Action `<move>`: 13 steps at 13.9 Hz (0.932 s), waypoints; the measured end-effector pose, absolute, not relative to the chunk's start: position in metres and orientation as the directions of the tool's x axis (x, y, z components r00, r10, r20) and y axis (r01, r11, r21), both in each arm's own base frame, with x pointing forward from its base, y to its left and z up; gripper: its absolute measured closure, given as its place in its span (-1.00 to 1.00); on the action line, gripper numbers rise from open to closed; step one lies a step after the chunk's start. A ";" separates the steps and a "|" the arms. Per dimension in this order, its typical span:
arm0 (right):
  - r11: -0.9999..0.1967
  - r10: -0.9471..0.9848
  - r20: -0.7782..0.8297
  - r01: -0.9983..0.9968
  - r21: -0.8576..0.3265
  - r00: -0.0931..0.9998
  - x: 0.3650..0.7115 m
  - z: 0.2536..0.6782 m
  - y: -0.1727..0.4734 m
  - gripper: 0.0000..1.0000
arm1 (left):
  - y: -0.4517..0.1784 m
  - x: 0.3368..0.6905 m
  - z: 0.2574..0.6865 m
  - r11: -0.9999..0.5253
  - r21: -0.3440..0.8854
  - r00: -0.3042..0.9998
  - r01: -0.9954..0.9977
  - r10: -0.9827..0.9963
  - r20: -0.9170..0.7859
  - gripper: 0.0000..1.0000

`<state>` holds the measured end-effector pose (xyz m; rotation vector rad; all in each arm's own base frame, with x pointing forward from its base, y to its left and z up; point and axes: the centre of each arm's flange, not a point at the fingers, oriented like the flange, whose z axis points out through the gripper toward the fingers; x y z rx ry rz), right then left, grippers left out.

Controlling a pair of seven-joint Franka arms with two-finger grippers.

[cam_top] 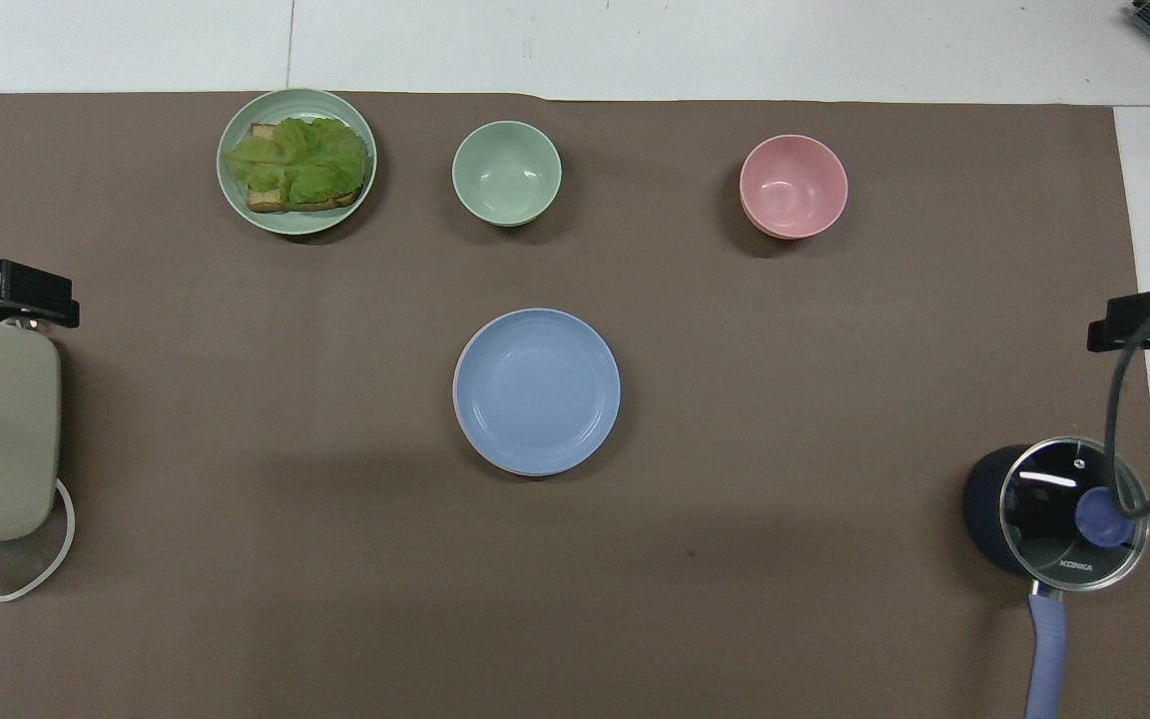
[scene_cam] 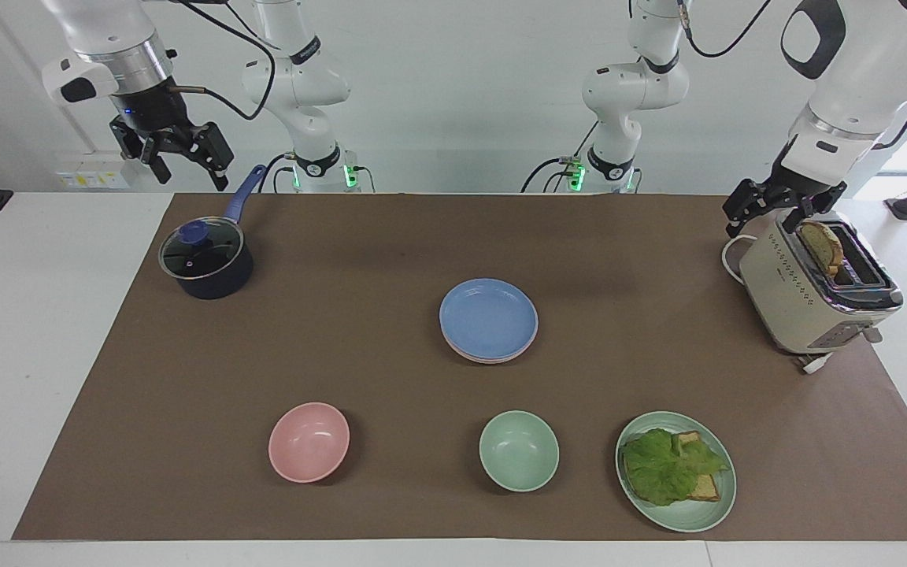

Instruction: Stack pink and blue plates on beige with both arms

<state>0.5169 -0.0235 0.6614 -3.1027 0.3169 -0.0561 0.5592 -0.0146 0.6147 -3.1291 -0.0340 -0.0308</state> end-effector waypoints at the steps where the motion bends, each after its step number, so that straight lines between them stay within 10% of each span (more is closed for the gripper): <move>1: -0.983 -0.183 0.030 -0.182 -0.025 0.983 0.517 0.660 -0.023 -1.00 | -0.015 0.559 0.615 -1.000 -0.012 1.000 0.022 0.022 0.020 -1.00; 13: -0.996 -0.089 0.020 -0.088 -0.021 0.996 0.517 0.654 -0.025 -1.00 | -0.015 0.559 0.615 -1.000 -0.012 1.000 0.022 0.022 0.020 -1.00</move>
